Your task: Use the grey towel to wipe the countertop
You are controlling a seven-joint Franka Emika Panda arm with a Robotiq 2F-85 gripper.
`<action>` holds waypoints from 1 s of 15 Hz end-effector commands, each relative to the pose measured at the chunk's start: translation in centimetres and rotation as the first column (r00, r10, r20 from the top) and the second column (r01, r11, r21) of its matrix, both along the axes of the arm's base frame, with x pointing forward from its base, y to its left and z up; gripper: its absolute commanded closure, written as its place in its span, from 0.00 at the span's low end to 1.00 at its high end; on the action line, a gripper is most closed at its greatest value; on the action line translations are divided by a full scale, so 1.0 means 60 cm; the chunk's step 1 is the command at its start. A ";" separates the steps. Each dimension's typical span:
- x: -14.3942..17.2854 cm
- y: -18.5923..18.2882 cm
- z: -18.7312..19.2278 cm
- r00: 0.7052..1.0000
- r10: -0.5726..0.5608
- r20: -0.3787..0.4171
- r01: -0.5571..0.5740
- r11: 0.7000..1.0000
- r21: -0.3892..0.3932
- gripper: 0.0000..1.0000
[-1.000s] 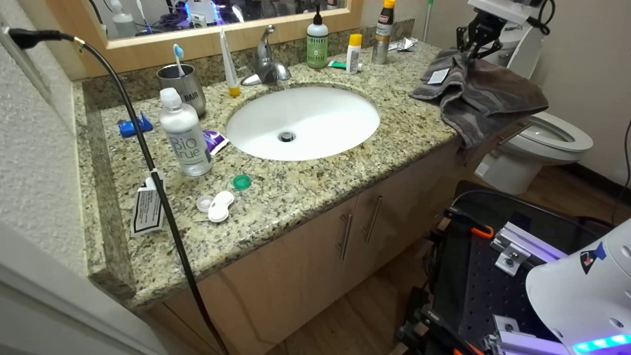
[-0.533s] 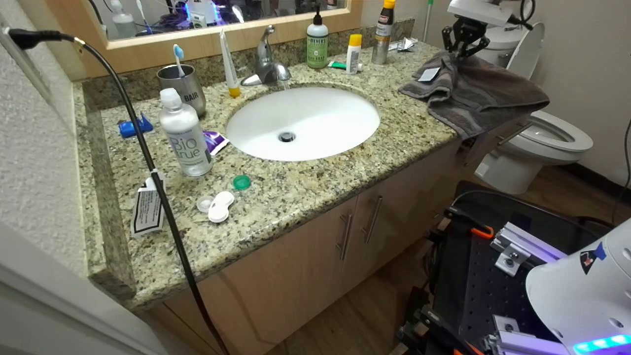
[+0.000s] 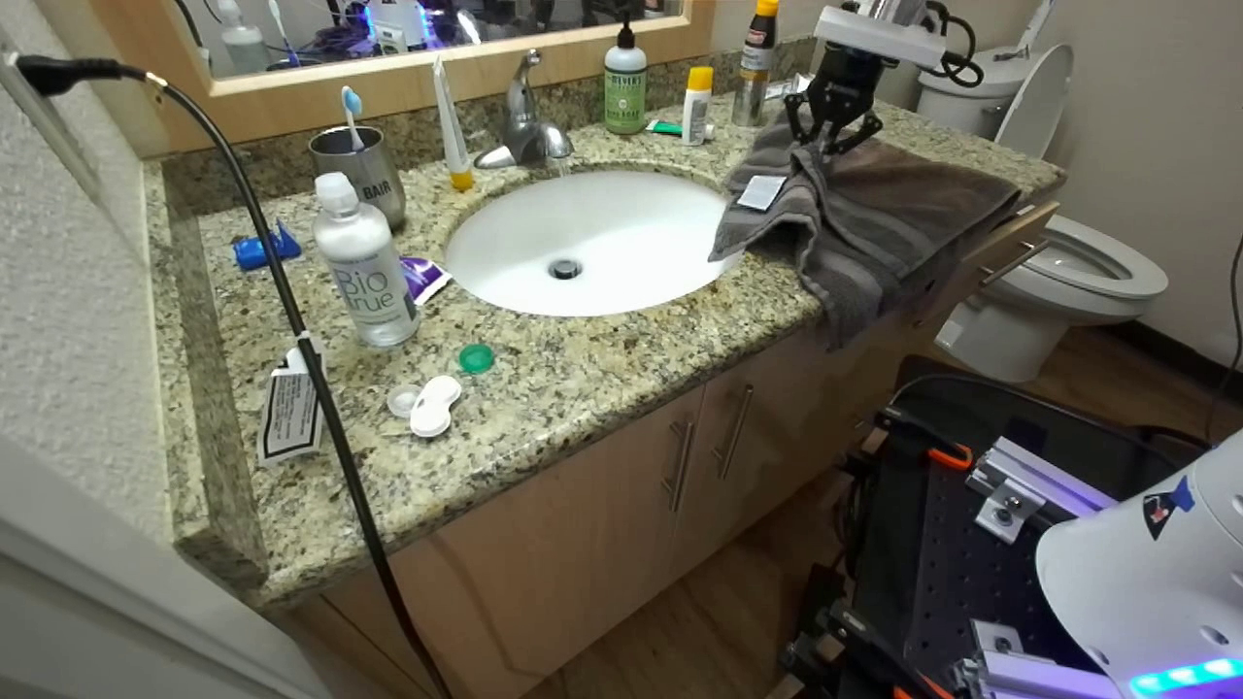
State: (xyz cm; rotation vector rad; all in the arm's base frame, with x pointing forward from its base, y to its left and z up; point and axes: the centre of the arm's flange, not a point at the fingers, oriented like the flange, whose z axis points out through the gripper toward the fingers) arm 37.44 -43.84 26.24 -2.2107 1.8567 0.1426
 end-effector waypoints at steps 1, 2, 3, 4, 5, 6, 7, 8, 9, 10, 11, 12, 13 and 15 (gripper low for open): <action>0.028 0.065 0.048 0.992 0.082 0.095 -0.096 0.983 0.155 0.98; 0.043 0.077 0.059 0.987 0.101 0.124 -0.124 0.972 0.197 0.98; 0.055 0.090 0.065 0.981 0.123 0.149 -0.156 0.959 0.238 0.98; 0.062 0.100 0.070 0.974 0.147 0.174 -0.192 0.942 0.276 0.98; 0.069 0.107 0.067 0.966 0.171 0.197 -0.227 0.922 0.314 0.98; 0.072 0.108 0.061 0.964 0.178 0.196 -0.232 0.923 0.306 0.98; 0.069 0.106 0.049 0.966 0.177 0.189 -0.229 0.927 0.299 0.98; 0.063 0.099 0.037 0.968 0.176 0.180 -0.222 0.934 0.280 0.98; 0.053 0.090 0.024 0.970 0.167 0.176 -0.211 0.938 0.274 0.98; 0.042 0.078 0.010 0.975 0.150 0.166 -0.189 0.947 0.258 0.98; 0.029 0.062 -0.001 0.979 0.129 0.156 -0.166 0.954 0.251 0.98; 0.015 0.046 -0.013 0.984 0.103 0.145 -0.135 0.964 0.231 0.98; 0.000 0.023 -0.023 0.989 0.074 0.129 -0.099 0.975 0.201 0.98; -0.032 -0.021 -0.039 0.995 0.010 0.102 -0.024 0.991 0.134 0.98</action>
